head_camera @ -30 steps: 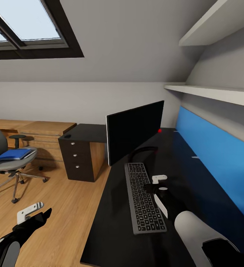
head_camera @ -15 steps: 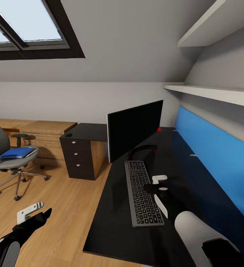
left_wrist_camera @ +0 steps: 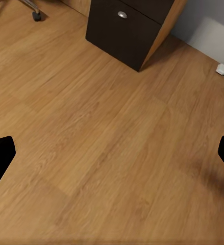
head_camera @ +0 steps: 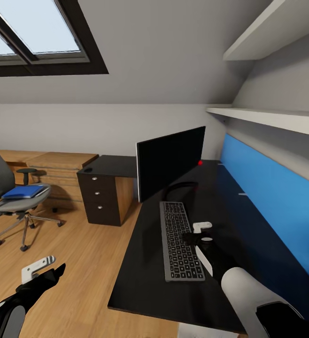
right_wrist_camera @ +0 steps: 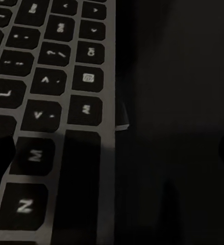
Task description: In the bedroom, organize the workspace by keeping the computer under the desk, ensuring the monitor is on the desk, placing the keyboard on the desk next to the monitor, placing the mouse on the desk next to the keyboard, moving the folder from the swivel chair onto the desk next to the mouse, stacking the notebook on top of the folder with the pen on top of the notebook, and positioning the swivel chair next to the desk.
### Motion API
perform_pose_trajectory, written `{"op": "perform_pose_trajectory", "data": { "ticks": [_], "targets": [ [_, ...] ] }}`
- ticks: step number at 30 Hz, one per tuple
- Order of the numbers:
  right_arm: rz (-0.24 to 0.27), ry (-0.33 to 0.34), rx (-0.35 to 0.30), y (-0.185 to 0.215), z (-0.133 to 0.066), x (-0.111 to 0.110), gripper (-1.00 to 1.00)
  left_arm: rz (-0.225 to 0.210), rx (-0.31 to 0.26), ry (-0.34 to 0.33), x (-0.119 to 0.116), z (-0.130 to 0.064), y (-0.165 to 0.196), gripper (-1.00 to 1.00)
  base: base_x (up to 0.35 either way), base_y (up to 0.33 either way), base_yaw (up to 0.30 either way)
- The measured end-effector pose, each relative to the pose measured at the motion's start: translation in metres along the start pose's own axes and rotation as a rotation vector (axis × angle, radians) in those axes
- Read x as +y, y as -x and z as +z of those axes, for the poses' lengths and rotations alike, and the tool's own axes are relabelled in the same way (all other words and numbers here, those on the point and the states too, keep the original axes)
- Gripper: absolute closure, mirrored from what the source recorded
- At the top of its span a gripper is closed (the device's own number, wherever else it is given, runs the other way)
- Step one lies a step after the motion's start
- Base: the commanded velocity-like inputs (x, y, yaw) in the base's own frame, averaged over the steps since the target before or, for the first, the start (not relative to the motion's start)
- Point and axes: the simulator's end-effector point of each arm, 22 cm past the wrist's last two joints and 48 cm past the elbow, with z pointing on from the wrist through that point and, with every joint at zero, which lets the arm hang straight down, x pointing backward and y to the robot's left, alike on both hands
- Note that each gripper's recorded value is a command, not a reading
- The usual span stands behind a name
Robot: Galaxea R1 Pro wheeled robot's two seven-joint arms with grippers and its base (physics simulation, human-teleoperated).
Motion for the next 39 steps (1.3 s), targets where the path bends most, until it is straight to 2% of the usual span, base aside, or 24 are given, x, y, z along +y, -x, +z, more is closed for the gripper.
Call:
{"op": "perform_pose_trajectory", "data": {
  "ticks": [10, 39],
  "targets": [
    [0.000, 0.000, 0.003, -0.0012, 0.0002, 0.0001, -1.00, 0.000, 0.000, 0.001, 0.0003, 0.0001, 0.0000, -1.00, -0.122, 0.000, 0.000],
    [-0.001, -0.002, 0.019, -0.0091, 0.0014, -0.0013, -1.00, 0.001, 0.000, 0.002, 0.0012, 0.0003, 0.0004, -1.00, -0.231, 0.000, 0.000]
  ]
}}
